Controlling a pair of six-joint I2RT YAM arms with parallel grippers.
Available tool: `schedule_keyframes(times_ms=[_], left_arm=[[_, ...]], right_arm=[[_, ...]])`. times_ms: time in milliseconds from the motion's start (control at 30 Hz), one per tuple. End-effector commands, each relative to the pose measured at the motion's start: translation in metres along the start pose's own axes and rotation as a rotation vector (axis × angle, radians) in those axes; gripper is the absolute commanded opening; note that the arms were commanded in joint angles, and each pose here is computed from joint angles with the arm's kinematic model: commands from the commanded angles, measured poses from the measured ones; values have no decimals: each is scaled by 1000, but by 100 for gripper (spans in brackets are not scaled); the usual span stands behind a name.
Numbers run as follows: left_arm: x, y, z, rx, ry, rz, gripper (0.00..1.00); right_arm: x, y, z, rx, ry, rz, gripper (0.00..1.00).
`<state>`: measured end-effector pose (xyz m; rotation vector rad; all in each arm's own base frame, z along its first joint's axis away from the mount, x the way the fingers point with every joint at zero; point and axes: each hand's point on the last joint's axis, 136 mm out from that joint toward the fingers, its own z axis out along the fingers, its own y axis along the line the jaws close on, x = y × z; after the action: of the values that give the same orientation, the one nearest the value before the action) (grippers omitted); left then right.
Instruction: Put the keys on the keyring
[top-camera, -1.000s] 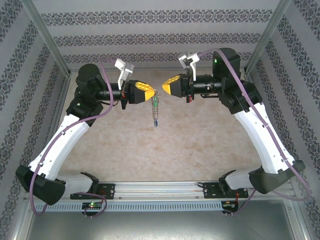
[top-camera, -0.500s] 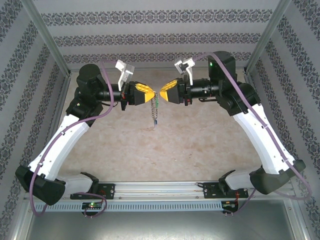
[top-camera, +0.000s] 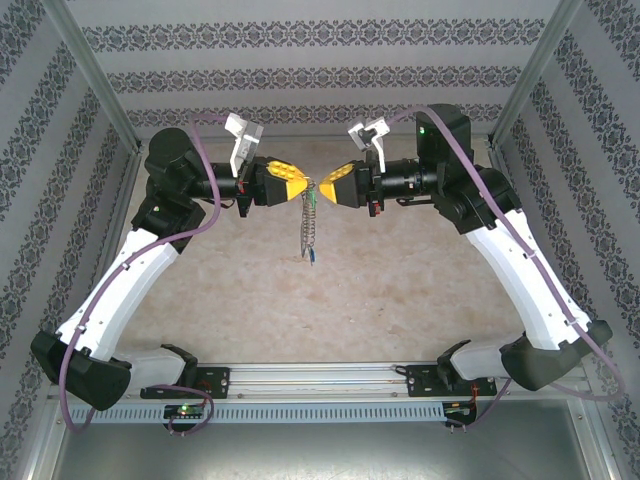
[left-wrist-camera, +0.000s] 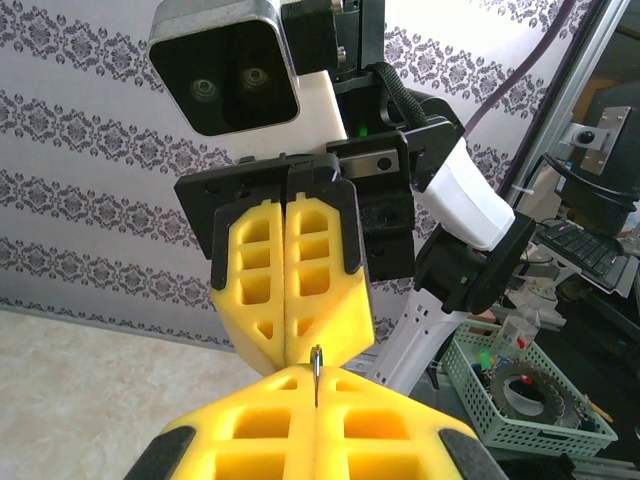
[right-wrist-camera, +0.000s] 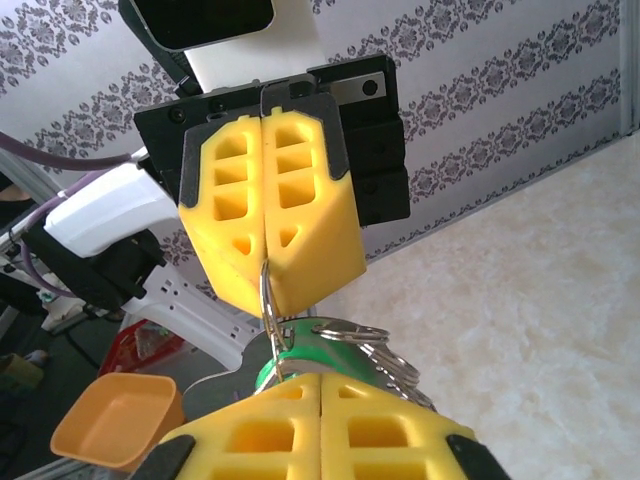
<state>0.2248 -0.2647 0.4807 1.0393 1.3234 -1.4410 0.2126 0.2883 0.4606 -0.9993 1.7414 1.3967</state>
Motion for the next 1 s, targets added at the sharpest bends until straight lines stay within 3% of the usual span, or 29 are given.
schedule_keyframes(times_ms=[0, 100, 267, 500, 800, 967], left_arm=[[-12, -11, -4, 21, -25, 65, 0], [-12, -11, -5, 20, -27, 67, 0], [-14, -11, -5, 20, -32, 67, 0], [-14, -10, -5, 26, -30, 59, 0], [-13, -11, -6, 24, -32, 58, 0], [-15, -12, -6, 22, -35, 60, 0]], right_arm=[[1, 5, 6, -52, 10, -4, 6], [1, 9, 6, -70, 12, -4, 9], [1, 14, 0, -56, -13, -20, 25], [-2, 20, -7, -69, -34, -22, 31], [-12, 23, -4, -104, -58, -32, 32], [-10, 23, 3, -135, -38, -19, 19]])
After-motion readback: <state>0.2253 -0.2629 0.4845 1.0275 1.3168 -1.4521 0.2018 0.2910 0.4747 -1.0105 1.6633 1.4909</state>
